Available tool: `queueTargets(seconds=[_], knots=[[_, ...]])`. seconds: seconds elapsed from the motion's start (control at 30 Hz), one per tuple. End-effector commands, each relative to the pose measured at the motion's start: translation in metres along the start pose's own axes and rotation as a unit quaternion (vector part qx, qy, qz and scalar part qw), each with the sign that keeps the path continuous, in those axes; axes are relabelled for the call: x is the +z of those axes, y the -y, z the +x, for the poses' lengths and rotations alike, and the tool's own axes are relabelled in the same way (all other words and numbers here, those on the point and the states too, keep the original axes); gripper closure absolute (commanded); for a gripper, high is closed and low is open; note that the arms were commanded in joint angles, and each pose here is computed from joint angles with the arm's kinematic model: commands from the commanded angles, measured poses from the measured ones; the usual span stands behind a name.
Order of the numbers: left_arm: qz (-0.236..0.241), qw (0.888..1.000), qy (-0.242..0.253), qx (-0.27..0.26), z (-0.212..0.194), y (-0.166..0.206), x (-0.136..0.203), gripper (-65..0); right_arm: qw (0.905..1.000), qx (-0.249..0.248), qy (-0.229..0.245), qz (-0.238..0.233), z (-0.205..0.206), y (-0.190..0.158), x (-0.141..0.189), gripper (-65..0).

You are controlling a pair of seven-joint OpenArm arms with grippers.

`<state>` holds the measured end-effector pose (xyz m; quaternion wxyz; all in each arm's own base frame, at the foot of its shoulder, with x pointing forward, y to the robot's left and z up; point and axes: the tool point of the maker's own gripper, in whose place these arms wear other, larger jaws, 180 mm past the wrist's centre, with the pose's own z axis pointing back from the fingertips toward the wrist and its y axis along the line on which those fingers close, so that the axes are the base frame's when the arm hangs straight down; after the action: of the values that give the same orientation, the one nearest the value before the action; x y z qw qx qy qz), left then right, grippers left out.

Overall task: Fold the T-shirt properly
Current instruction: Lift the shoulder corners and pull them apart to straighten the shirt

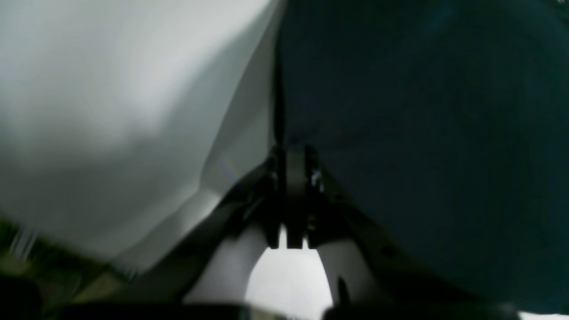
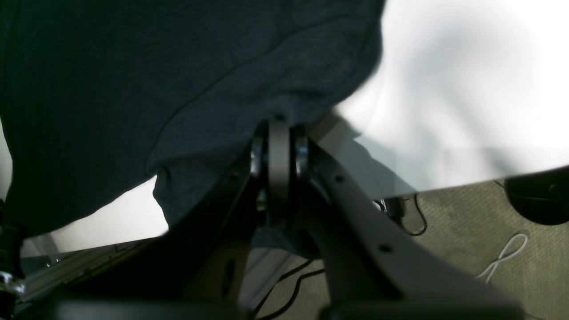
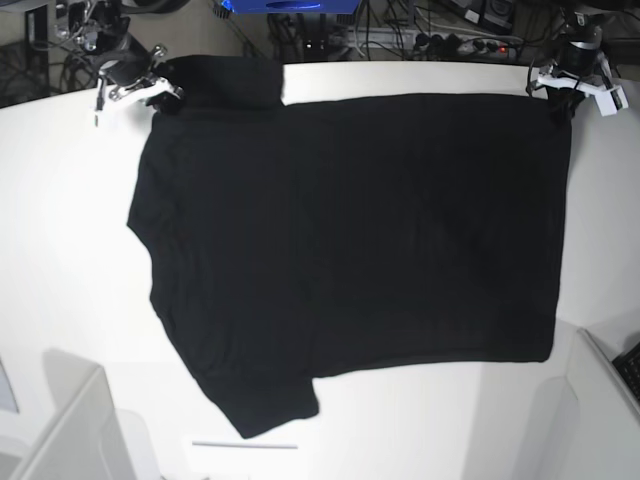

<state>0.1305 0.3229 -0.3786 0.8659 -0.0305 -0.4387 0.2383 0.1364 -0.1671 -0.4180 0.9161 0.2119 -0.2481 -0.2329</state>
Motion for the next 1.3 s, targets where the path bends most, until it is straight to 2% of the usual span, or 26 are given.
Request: queueTargets(seconds=[0.0, 0.13, 0.3, 0.47, 0.6, 1.0, 1.27], knots=[[-0.005, 1.0, 0.012, -0.007, 0.009, 0.001, 0.003, 0.0, 0.9999, 0.008, 0.01, 0.007, 0.006, -0.004, 0.003, 0.0], [-0.007, 1.0, -0.018, -0.008, 0.0, 0.003, 0.002, 0.0, 0.9991, 0.022, 0.028, 0.023, 0.019, -0.019, 0.007, 0.0], [-0.014, 1.0, -0.01, -0.004, 0.007, 0.009, -0.005, 0.0, 0.9978, 0.033, 0.043, 0.039, 0.034, -0.033, 0.005, 0.0], [-0.023, 1.0, -0.004, -0.003, 0.012, 0.016, -0.01, 0.0, 0.9971, 0.044, 0.027, 0.055, 0.045, -0.047, -0.001, 0.0], [-0.026, 0.999, -0.033, 0.0, 0.011, 0.02, -0.018, 0.0, 0.9957, 0.054, 0.027, 0.07, 0.059, -0.061, -0.005, 0.0], [-0.03, 0.999, -0.02, 0.011, 0.038, 0.026, -0.033, 0.0, 0.9902, 0.083, 0.038, 0.106, 0.1, -0.096, -0.012, 0.0], [-0.007, 0.999, -0.009, 0.039, 0.046, 0.021, -0.04, 0.0, 0.9913, 0.07, 0.029, 0.107, 0.119, -0.096, -0.032, 0.0]])
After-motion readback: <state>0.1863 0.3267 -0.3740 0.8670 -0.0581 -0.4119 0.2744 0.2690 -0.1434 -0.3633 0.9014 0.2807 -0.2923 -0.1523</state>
